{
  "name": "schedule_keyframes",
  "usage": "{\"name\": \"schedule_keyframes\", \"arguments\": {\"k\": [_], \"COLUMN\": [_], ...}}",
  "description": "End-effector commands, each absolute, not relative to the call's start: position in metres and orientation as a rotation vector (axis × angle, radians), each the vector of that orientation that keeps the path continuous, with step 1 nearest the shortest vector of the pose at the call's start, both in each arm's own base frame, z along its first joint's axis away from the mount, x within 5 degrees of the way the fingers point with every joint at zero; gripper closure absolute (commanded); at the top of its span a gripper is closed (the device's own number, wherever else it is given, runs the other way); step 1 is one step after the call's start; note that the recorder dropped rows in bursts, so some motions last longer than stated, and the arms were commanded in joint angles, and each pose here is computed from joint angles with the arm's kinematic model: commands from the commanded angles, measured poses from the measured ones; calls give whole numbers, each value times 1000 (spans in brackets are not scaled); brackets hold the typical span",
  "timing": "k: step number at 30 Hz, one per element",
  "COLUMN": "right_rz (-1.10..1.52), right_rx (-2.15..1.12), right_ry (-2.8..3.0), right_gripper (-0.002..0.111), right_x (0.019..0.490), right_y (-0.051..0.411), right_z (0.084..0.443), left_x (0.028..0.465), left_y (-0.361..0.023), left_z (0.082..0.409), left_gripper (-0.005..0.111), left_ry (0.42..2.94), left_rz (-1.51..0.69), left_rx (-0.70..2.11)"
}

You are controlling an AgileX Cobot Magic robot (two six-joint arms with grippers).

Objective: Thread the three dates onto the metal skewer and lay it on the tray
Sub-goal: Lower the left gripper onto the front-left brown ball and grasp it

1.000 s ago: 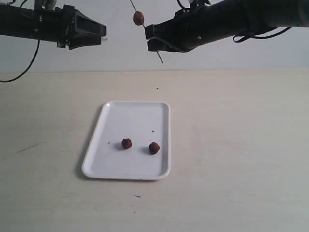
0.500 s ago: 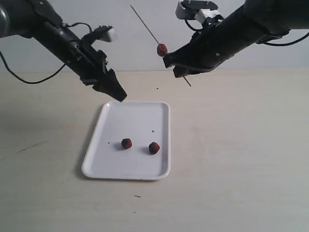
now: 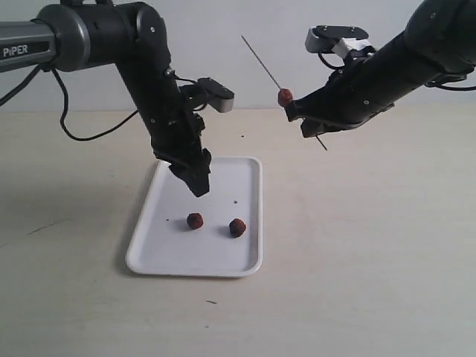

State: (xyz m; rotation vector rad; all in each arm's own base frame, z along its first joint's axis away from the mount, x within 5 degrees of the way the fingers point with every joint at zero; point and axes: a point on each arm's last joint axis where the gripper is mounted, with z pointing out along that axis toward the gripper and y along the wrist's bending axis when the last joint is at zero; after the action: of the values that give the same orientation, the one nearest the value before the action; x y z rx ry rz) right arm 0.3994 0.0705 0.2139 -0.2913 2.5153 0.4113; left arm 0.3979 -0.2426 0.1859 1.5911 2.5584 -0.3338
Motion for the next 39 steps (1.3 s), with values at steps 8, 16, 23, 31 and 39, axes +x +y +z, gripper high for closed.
{"name": "schedule_keyframes", "arguments": {"k": [8, 16, 23, 31, 39], "right_rz": [345, 348, 346, 346, 346], "right_rx": [-279, -281, -279, -279, -279], "right_ry": [2486, 2490, 2487, 2487, 2487], "right_gripper": [108, 108, 108, 108, 108], "right_x": [400, 400, 400, 400, 400], "right_y": [65, 65, 65, 65, 65], "right_z": [204, 204, 204, 204, 204], "left_x": [375, 374, 373, 376, 377], "left_y": [-272, -252, -251, -252, -251], "left_z": [191, 170, 161, 143, 137], "left_gripper": [54, 54, 54, 54, 54], "left_ry": [2592, 2716, 2625, 2642, 2640], "left_rz": [-199, -196, -188, -178, -144], "left_rx": [1583, 1430, 1380, 1394, 1408]}}
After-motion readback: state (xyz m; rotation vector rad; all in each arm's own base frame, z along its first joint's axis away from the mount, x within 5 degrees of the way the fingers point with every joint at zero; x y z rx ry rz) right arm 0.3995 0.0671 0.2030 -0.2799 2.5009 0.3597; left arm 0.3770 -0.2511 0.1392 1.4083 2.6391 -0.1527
